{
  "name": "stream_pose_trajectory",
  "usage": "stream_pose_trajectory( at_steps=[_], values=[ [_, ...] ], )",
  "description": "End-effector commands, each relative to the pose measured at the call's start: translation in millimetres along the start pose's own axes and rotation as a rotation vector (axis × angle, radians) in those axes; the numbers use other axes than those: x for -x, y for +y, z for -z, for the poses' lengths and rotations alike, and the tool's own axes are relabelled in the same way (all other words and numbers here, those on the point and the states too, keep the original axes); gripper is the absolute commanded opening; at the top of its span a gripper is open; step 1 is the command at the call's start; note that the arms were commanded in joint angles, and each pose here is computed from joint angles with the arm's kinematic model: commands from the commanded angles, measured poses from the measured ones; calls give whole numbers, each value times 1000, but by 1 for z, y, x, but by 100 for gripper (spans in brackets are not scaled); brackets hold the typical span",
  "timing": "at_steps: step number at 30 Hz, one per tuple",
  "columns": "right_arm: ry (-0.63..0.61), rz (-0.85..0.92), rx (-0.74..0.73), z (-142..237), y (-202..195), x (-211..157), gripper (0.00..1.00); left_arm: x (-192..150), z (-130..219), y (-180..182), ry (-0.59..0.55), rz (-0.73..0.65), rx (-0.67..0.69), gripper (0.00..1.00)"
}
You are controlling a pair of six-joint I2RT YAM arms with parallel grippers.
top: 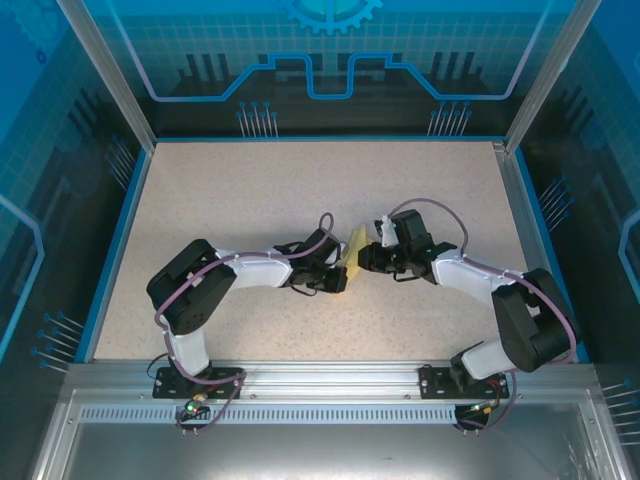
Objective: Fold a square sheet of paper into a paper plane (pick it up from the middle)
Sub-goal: Fold the wing for the fifth time at the center of the table.
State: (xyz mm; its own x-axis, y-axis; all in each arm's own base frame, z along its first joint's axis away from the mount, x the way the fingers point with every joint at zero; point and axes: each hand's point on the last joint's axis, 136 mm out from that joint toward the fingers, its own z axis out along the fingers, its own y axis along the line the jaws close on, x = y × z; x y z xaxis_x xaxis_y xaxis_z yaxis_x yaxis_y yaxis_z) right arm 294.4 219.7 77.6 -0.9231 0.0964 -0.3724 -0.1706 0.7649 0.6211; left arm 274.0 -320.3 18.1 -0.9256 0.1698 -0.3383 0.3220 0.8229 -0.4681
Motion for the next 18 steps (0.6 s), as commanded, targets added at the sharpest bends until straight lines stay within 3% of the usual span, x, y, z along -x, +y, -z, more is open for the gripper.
stream_pose_trajectory(
  at_steps=[1,18],
  values=[
    [8,-8,53,-12,11,5,16,-11,-5,9,34,27,1,2],
    [53,-41,100,-59,8,8,14,-8,2,14,22,70,-61,1]
  ],
)
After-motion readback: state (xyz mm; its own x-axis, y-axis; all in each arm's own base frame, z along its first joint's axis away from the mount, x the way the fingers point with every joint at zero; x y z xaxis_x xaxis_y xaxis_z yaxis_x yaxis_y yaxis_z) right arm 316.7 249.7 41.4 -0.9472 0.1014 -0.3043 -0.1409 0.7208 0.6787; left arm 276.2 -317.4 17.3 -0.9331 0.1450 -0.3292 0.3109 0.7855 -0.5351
